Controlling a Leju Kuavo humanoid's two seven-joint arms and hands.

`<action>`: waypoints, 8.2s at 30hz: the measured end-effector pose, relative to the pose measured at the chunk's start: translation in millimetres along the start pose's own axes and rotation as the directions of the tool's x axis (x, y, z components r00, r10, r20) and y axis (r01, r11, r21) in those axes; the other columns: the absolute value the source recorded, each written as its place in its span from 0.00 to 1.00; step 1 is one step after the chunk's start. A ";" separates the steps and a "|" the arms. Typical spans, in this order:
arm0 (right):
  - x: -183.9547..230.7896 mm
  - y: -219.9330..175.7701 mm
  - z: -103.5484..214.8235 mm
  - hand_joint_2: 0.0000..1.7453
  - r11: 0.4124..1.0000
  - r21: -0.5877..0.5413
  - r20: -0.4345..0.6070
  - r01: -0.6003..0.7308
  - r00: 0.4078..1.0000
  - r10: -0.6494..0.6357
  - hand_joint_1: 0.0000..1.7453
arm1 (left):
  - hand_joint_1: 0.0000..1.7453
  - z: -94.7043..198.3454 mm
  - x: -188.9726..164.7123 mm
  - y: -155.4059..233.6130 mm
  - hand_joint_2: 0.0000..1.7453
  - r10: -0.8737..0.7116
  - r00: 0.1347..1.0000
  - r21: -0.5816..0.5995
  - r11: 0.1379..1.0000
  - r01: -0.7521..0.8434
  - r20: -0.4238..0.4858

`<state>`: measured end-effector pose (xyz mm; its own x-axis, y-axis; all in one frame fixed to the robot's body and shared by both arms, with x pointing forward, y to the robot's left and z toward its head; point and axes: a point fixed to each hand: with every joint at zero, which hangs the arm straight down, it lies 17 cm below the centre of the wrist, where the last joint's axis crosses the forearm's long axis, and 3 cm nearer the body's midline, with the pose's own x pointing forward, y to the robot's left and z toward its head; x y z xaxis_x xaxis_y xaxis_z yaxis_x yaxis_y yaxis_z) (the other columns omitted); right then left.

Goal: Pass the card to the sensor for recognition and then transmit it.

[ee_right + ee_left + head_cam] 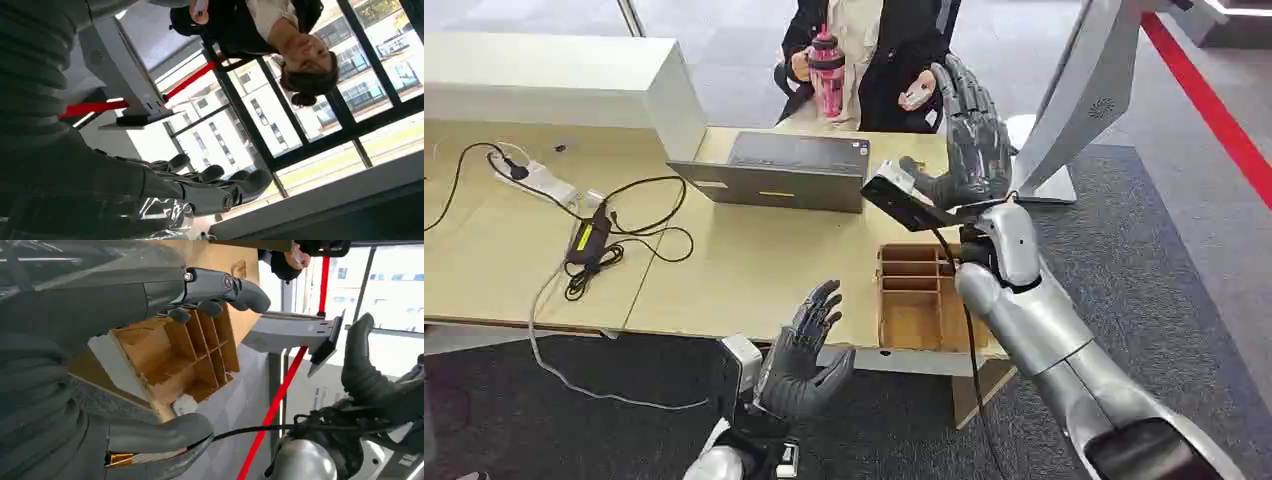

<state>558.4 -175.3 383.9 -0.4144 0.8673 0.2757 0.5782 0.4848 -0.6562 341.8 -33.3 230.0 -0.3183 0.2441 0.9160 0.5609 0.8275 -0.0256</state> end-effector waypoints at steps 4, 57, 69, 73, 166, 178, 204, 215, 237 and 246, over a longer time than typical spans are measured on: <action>-0.4 10.9 0.4 1.00 0.999 0.033 0.001 -0.031 1.000 0.031 0.00 | 0.00 0.3 0.0 -1.5 1.00 0.000 1.000 -0.007 1.000 0.000 0.000; -98.7 81.7 6.7 1.00 0.862 0.329 -0.082 -0.385 0.898 0.432 1.00 | 0.00 7.3 -7.3 -3.3 1.00 -0.003 1.000 -0.008 1.000 0.002 -0.023; -92.3 74.9 -0.5 1.00 0.886 0.284 -0.089 -0.366 0.910 0.404 1.00 | 0.00 8.3 -6.8 -7.9 1.00 -0.009 1.000 -0.022 1.000 0.009 -0.019; -92.8 74.4 -0.5 1.00 0.888 0.279 -0.089 -0.365 0.911 0.403 1.00 | 0.00 9.1 -7.5 -11.2 1.00 -0.009 1.000 -0.030 1.000 0.008 -0.021; -271.3 43.9 314.2 1.00 0.849 0.477 -0.500 -0.228 0.723 0.476 1.00 | 0.00 37.8 -22.1 9.7 1.00 -0.020 0.993 0.047 0.999 0.025 -0.113; -268.3 45.4 312.0 1.00 0.840 0.483 -0.478 -0.245 0.731 0.488 1.00 | 0.00 37.8 -22.3 9.4 1.00 -0.018 0.993 0.045 0.999 0.023 -0.114; -216.1 6.0 148.6 1.00 0.901 0.254 -0.358 -0.353 0.830 0.426 1.00 | 0.00 34.1 -14.4 -4.4 1.00 -0.029 0.997 -0.036 0.999 0.027 -0.076; -146.3 20.7 69.2 1.00 0.902 0.230 -0.148 -0.364 0.903 0.403 1.00 | 0.00 23.6 -7.2 -25.5 1.00 0.000 0.999 -0.117 0.993 -0.006 -0.050; -106.1 67.3 -10.9 1.00 0.913 0.343 -0.225 -0.220 0.924 0.308 1.00 | 0.00 12.8 -10.7 -54.0 1.00 0.031 0.998 -0.206 0.978 -0.041 -0.049; -131.6 79.1 7.9 1.00 0.883 0.409 -0.270 -0.228 0.895 0.356 0.00 | 0.00 10.8 -15.5 -52.8 1.00 0.033 0.998 -0.207 0.977 -0.045 -0.059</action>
<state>653.1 -252.0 290.1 0.0250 0.9790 0.2024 0.3181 0.1842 -0.9300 308.9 -75.3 212.8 -0.2537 0.2408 0.9368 0.7205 0.6932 0.0169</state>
